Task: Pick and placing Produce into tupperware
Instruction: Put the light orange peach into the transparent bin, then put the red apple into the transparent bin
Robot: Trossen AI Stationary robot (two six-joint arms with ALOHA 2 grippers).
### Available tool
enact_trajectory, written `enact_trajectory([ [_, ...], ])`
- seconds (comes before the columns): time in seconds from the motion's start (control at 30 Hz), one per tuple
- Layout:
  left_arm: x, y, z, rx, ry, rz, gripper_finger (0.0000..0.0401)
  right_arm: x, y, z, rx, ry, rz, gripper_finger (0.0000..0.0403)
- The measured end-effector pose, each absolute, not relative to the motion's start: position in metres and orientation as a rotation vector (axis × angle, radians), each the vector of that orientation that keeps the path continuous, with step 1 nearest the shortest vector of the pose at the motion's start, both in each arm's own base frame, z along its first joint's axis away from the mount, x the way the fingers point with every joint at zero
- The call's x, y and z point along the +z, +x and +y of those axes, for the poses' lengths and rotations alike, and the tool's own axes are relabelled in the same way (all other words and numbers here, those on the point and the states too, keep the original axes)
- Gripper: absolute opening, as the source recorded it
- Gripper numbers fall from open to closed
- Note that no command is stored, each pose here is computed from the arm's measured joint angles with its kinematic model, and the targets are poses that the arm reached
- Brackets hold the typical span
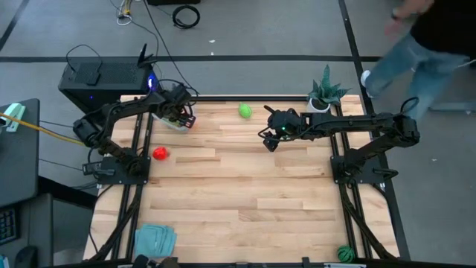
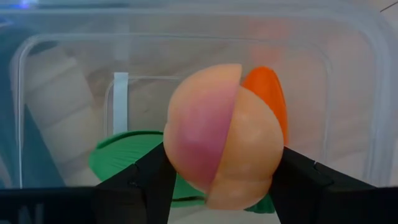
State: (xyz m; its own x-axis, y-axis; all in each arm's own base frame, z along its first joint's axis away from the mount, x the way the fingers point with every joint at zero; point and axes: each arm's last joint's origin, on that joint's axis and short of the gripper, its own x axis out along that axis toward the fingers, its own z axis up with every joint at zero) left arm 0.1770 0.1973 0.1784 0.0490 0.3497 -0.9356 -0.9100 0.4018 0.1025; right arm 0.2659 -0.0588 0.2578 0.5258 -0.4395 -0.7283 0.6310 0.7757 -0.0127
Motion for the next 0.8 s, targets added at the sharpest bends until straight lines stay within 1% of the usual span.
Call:
enact_trajectory([
  [0.1, 0.178, 0.177, 0.198, 1.065, -0.630, 1.133, 0.0230, 0.258, 0.266, -0.059, -0.649, 0.267, 0.788, 0.0280],
  [0.3, 0.178, 0.177, 0.198, 1.087, -0.634, 1.126, 0.0276, 0.258, 0.266, -0.059, -0.649, 0.267, 0.788, 0.0280],
  [0.4, 0.179, 0.177, 0.199, 1.089, -0.624, 1.120, 0.0291, 0.258, 0.266, -0.059, -0.649, 0.267, 0.788, 0.0280],
  [0.57, 0.184, 0.179, 0.200, 1.085, -0.618, 1.122, 0.0298, 0.258, 0.266, -0.059, -0.646, 0.260, 0.790, 0.0280],
  [0.8, 0.214, 0.185, 0.202, 1.076, -0.618, 1.143, 0.0295, 0.259, 0.265, -0.058, -0.603, 0.253, 0.802, 0.0280],
])
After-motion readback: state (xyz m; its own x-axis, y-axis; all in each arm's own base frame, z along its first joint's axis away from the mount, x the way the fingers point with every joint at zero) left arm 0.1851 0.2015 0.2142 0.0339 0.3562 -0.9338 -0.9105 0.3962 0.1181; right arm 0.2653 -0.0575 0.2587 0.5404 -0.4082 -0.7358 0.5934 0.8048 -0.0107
